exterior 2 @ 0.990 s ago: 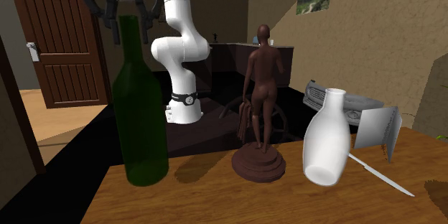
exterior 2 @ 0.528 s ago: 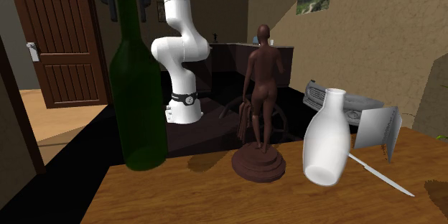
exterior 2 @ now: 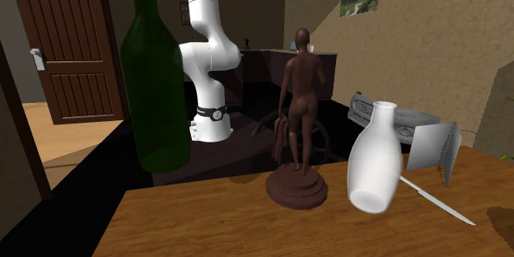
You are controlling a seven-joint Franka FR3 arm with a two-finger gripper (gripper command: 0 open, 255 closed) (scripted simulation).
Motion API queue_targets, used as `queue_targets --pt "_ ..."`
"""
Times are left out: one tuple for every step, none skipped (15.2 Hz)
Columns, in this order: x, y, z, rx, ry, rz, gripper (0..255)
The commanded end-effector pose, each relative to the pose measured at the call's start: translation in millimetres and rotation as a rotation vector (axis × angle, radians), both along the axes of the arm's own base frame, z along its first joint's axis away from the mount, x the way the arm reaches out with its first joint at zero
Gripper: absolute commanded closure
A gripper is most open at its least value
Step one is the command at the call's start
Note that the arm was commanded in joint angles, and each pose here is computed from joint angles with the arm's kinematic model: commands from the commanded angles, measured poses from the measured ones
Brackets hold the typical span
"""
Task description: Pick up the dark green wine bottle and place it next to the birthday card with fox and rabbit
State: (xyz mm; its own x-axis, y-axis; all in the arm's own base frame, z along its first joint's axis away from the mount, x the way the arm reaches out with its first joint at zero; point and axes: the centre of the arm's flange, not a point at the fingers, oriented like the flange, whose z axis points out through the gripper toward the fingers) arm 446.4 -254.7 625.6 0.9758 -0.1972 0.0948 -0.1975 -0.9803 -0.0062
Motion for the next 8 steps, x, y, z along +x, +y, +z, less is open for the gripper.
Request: queue_targets --pt "0 -1 11 0.0 0.0 0.0 255" --pt "0 -1 16 0.0 0.0 0.0 255" --pt "0 -1 21 0.0 0.0 0.0 255" --pt "0 -1 27 0.0 0.0 0.0 255" --pt "0 -1 32 0.0 0.0 0.0 255" --pt "0 -1 37 0.0 0.0 0.0 255" --pt "0 -1 42 0.0 0.0 0.0 255" --pt "0 -1 48 0.0 0.0 0.0 255"
